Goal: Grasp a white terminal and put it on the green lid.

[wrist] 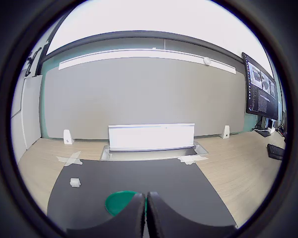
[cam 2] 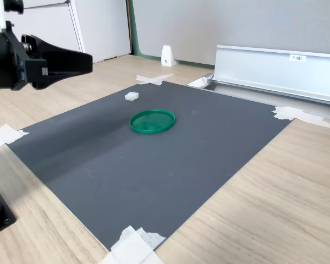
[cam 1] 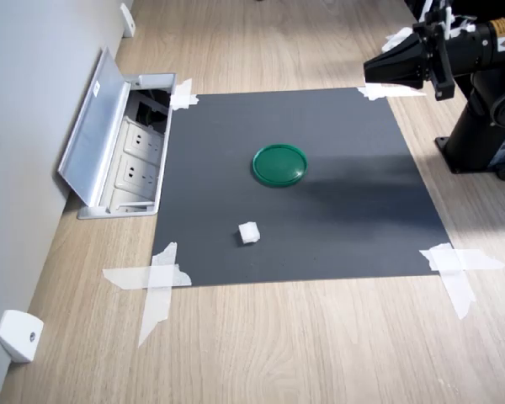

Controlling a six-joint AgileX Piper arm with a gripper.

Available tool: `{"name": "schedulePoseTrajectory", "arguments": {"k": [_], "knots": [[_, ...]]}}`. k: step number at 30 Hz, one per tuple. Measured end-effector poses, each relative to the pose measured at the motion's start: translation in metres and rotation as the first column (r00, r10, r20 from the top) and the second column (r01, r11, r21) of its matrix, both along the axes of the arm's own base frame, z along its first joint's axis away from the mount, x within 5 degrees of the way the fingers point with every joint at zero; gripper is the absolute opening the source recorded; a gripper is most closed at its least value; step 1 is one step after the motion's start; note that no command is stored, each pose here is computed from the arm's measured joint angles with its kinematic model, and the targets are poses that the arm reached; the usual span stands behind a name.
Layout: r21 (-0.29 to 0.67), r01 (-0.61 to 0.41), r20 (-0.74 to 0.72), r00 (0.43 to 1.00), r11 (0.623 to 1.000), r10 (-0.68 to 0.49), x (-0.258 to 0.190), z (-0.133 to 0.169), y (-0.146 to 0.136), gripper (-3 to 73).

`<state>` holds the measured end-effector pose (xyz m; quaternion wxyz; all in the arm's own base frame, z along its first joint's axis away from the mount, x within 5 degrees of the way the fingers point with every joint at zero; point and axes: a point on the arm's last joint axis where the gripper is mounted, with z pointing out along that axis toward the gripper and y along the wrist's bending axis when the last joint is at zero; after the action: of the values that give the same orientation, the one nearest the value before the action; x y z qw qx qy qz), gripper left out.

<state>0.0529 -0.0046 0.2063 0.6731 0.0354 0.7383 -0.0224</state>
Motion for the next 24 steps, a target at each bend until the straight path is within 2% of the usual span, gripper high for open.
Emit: {"name": "schedulePoseTrajectory", "arguments": {"k": [18,24], "knots": [[0.001,0.0,-0.004,1.0,1.0,0.0,0.001,0.002,0.0,-0.9],[0.009,0.001,-0.111,0.994,1.0,0.0,0.014,0.017,-0.001,-0.9]]}}
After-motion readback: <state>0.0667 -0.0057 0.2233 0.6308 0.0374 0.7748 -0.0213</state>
